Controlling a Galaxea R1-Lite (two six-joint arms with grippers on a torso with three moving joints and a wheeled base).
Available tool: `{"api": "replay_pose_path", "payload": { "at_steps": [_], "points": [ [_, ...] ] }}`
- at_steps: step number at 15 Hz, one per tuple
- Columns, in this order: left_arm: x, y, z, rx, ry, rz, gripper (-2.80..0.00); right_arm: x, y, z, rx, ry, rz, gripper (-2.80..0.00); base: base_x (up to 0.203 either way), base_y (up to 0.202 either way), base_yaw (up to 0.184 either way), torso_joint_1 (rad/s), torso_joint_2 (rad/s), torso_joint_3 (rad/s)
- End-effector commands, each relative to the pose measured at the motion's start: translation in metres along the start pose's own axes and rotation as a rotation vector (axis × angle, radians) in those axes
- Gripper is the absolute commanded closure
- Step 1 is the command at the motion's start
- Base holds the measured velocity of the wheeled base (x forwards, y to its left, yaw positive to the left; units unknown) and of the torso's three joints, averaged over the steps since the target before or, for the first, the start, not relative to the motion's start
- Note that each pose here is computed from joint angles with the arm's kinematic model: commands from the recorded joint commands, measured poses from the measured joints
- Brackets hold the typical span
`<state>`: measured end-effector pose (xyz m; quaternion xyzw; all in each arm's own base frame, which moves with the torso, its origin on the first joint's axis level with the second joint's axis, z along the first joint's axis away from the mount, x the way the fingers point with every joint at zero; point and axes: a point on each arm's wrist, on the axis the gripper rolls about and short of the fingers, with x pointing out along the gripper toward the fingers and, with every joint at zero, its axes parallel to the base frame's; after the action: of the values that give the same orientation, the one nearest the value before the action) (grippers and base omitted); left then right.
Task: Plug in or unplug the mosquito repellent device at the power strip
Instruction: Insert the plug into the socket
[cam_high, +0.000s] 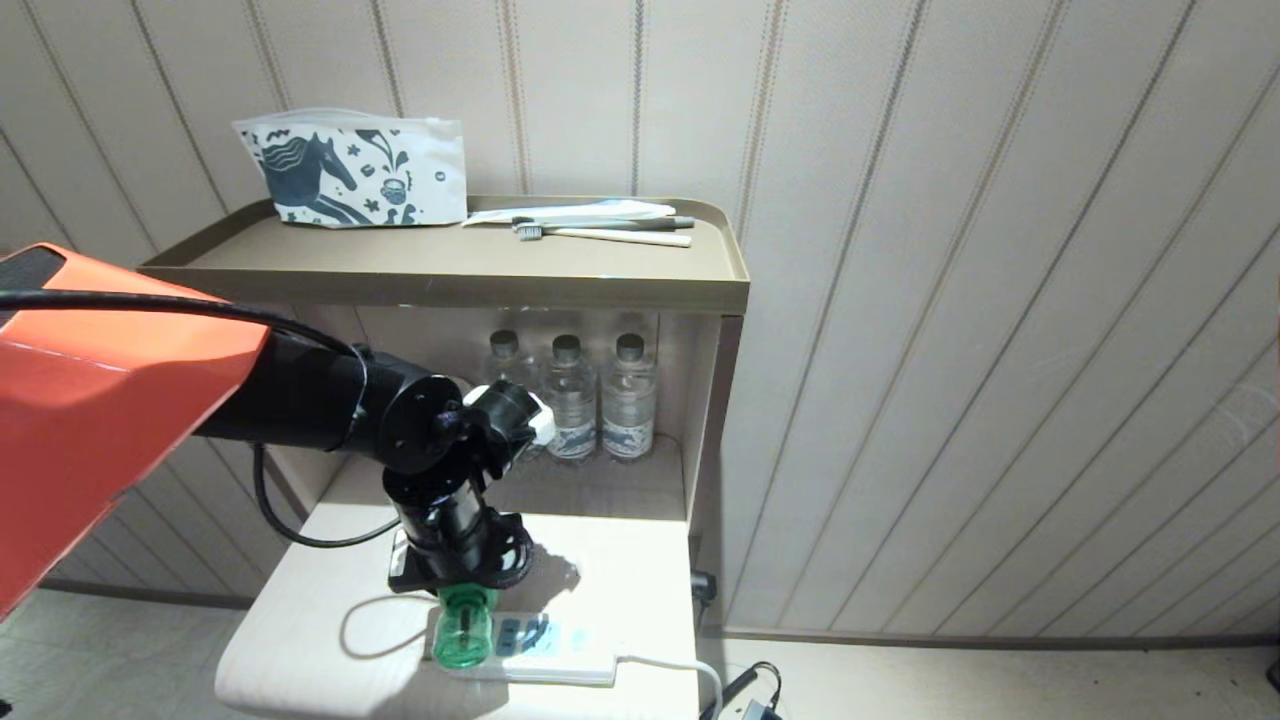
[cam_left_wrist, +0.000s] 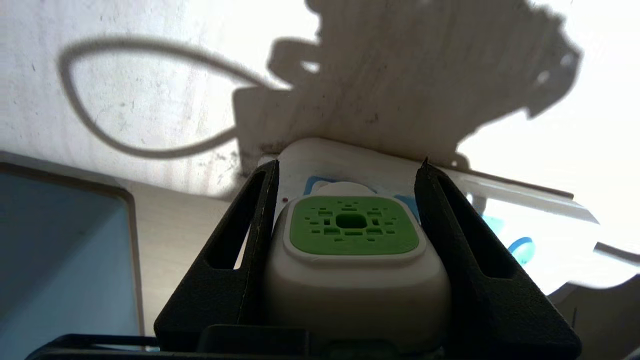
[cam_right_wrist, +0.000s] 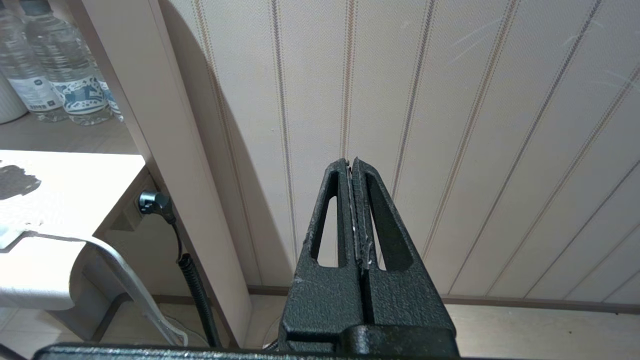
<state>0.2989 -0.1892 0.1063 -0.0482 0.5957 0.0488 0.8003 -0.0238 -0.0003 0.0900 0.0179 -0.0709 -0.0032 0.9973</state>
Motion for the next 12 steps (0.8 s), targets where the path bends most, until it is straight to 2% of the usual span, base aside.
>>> {"api": "replay_pose_path", "payload": {
  "at_steps": [1,7,12],
  "points": [
    [0.005,-0.004,0.004,-0.005,-0.003,0.002,0.0,0.0,0.0,0.0,0.0,-0.001,0.0,0.0,0.0,0.0,0.0,0.0,0.0,0.0],
    [0.0,-0.007,0.011,-0.012,-0.033,-0.01,0.0,0.0,0.0,0.0,0.0,-0.001,0.001,0.0,0.0,0.0,0.0,0.0,0.0,0.0],
    [-0.003,-0.007,0.012,-0.016,-0.08,0.023,0.0,0.0,0.0,0.0,0.0,-0.001,0.001,0.0,0.0,0.0,0.0,0.0,0.0,0.0]
  ]
}}
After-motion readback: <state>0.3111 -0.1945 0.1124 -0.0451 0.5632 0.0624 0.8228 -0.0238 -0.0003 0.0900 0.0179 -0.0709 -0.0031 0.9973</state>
